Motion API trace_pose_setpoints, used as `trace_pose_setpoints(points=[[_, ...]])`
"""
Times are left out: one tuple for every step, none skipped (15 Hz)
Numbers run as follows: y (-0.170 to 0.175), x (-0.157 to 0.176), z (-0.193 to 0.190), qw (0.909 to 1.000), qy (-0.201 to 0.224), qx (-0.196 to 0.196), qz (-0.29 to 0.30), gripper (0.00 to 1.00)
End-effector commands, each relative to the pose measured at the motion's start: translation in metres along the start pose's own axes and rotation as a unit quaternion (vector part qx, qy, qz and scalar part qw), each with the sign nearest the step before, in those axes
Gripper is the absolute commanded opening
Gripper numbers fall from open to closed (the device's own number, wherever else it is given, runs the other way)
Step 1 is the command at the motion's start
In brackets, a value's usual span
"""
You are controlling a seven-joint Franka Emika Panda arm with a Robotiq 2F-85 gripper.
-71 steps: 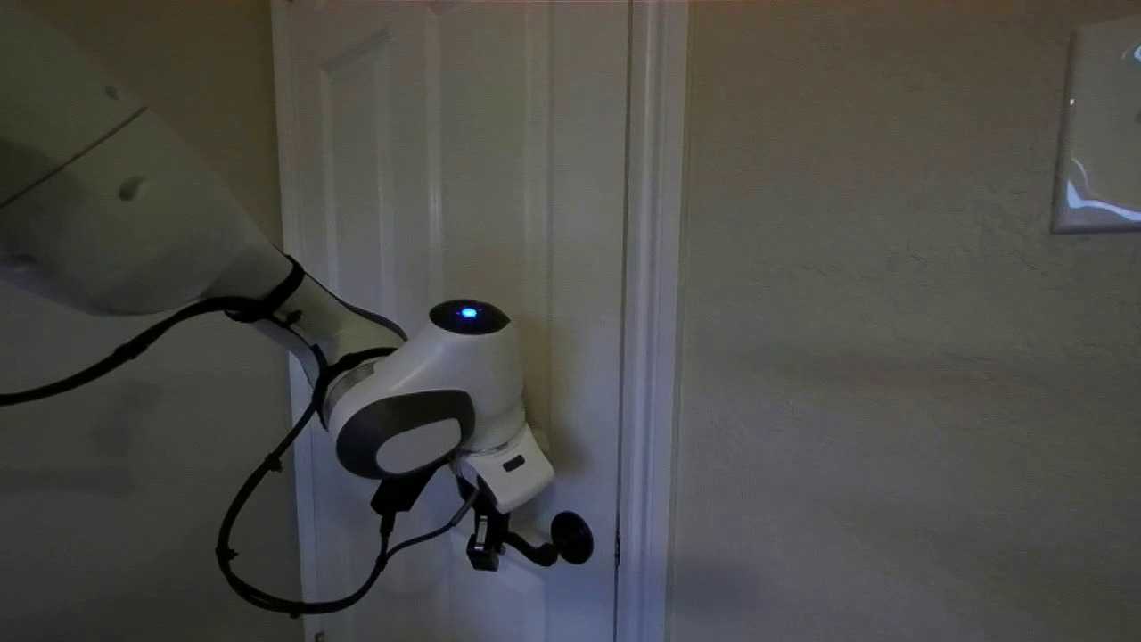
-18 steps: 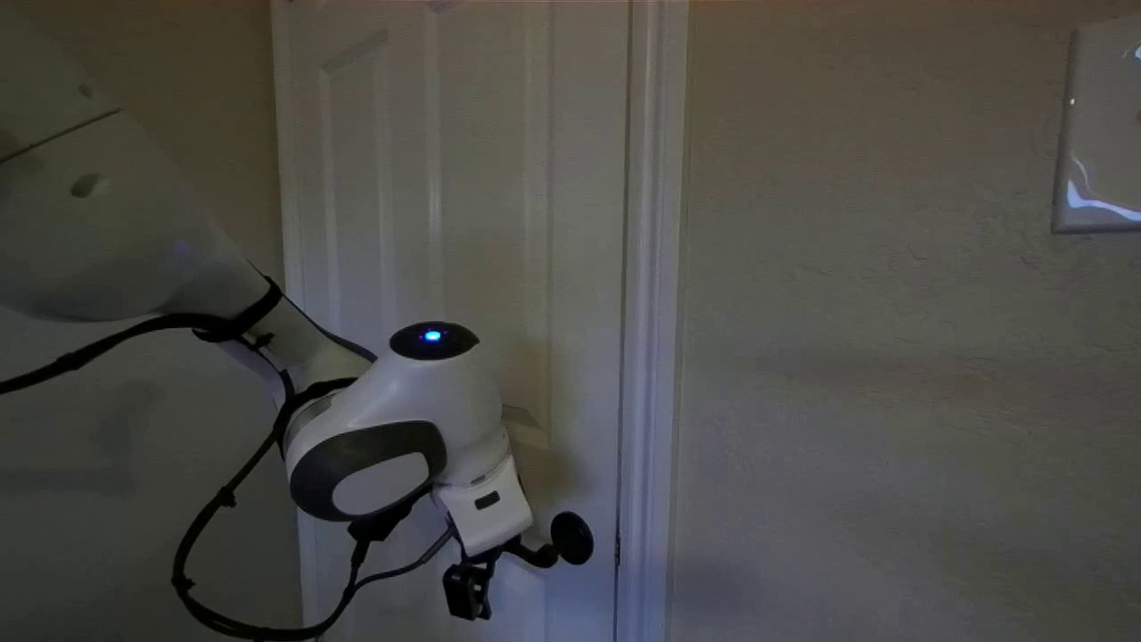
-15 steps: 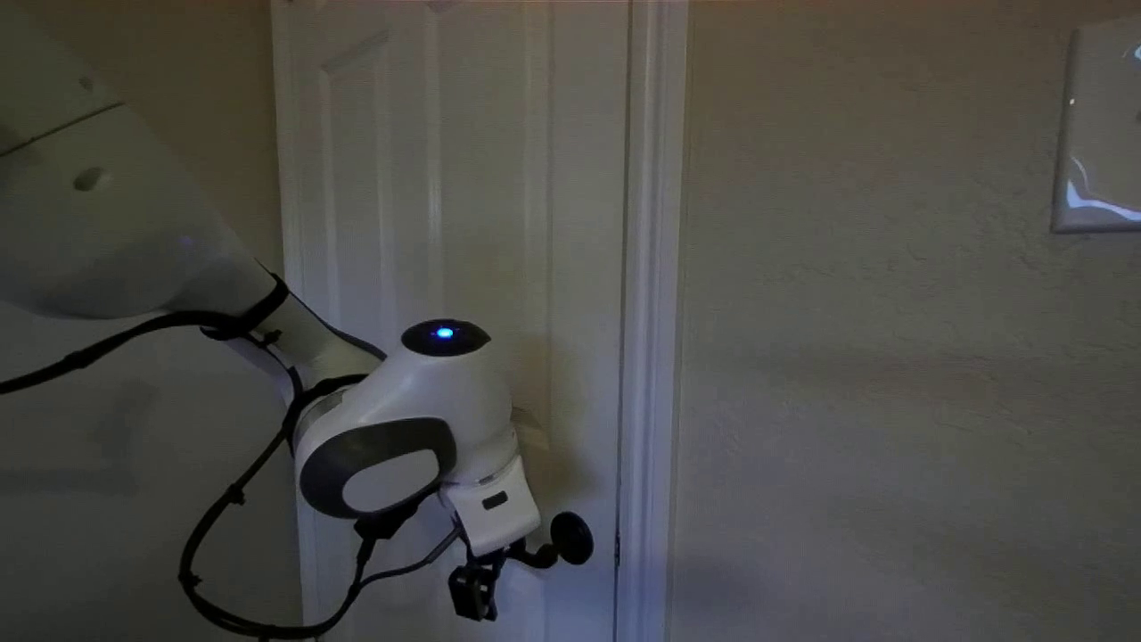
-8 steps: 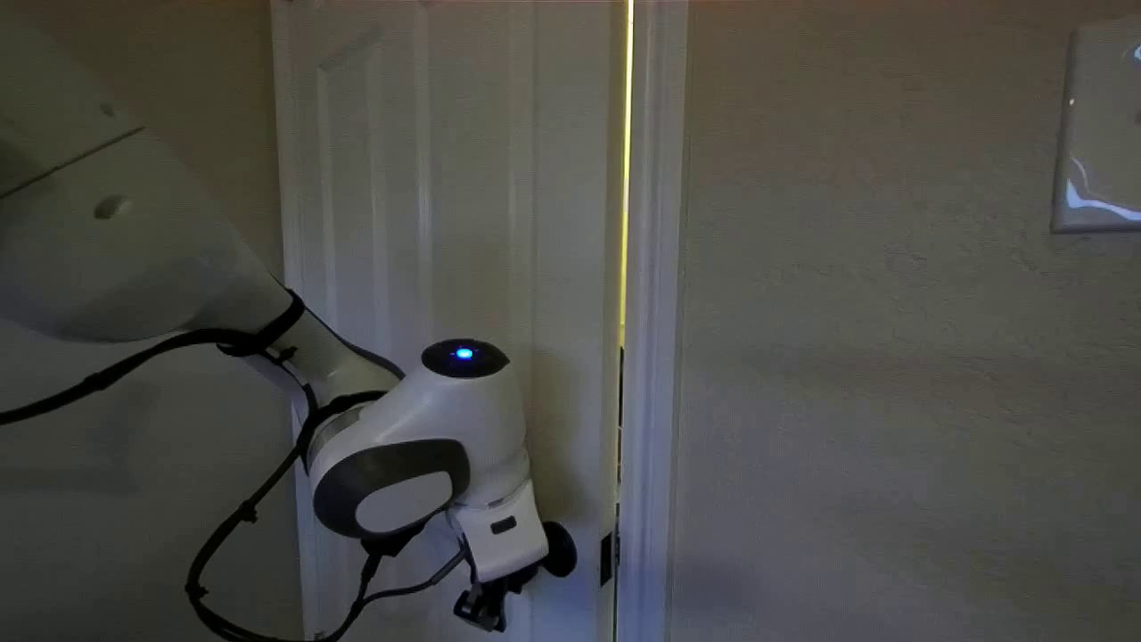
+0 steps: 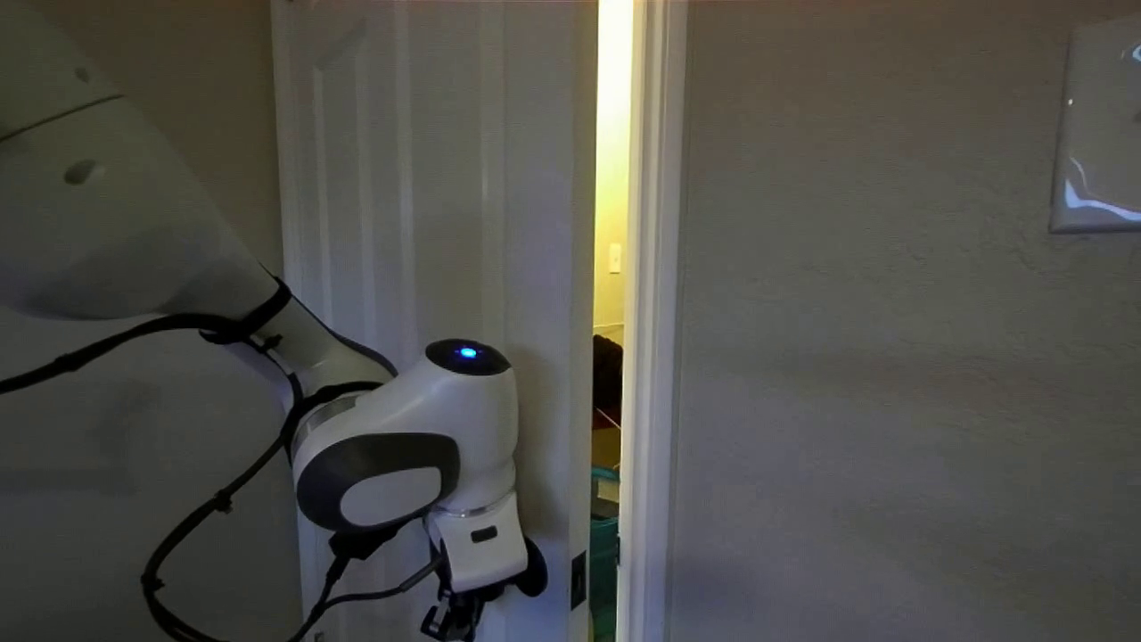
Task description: Open the door
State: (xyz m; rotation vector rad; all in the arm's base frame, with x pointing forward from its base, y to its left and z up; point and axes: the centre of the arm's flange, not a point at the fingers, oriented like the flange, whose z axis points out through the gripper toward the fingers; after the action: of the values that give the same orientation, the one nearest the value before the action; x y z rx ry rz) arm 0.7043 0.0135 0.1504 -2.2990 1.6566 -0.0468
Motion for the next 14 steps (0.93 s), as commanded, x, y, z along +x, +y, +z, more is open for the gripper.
trace_pose_setpoints(points=[[0.027,-0.022,-0.015,0.9984,-0.021,-0.024,-0.047,0.36],[0.024,-0.032,-0.021,0.9969,-0.028,-0.011,-0.073,0.42],[0.024,-0.036,-0.022,0.9958,-0.03,-0.007,-0.086,0.48],[0.019,-0.043,-0.023,0.9945,-0.036,0.002,-0.098,0.53],[0.019,-0.046,-0.024,0.9932,-0.041,0.004,-0.109,0.58],[0.017,-0.051,-0.026,0.9917,-0.045,0.007,-0.12,0.65],[0.017,-0.053,-0.028,0.9899,-0.048,0.011,-0.133,0.71],[0.014,-0.058,-0.032,0.9868,-0.054,0.02,-0.151,0.79],[0.007,-0.067,-0.038,0.9826,-0.063,0.033,-0.172,0.86],[0.0,-0.077,-0.044,0.9778,-0.071,0.048,-0.191,0.94],[-0.007,-0.091,-0.048,0.9715,-0.084,0.061,-0.213,0.98],[-0.012,-0.104,-0.051,0.964,-0.1,0.074,-0.235,1.0],[-0.016,-0.116,-0.054,0.9572,-0.113,0.084,-0.253,1.0],[-0.018,-0.125,-0.057,0.9531,-0.12,0.086,-0.264,1.0]])
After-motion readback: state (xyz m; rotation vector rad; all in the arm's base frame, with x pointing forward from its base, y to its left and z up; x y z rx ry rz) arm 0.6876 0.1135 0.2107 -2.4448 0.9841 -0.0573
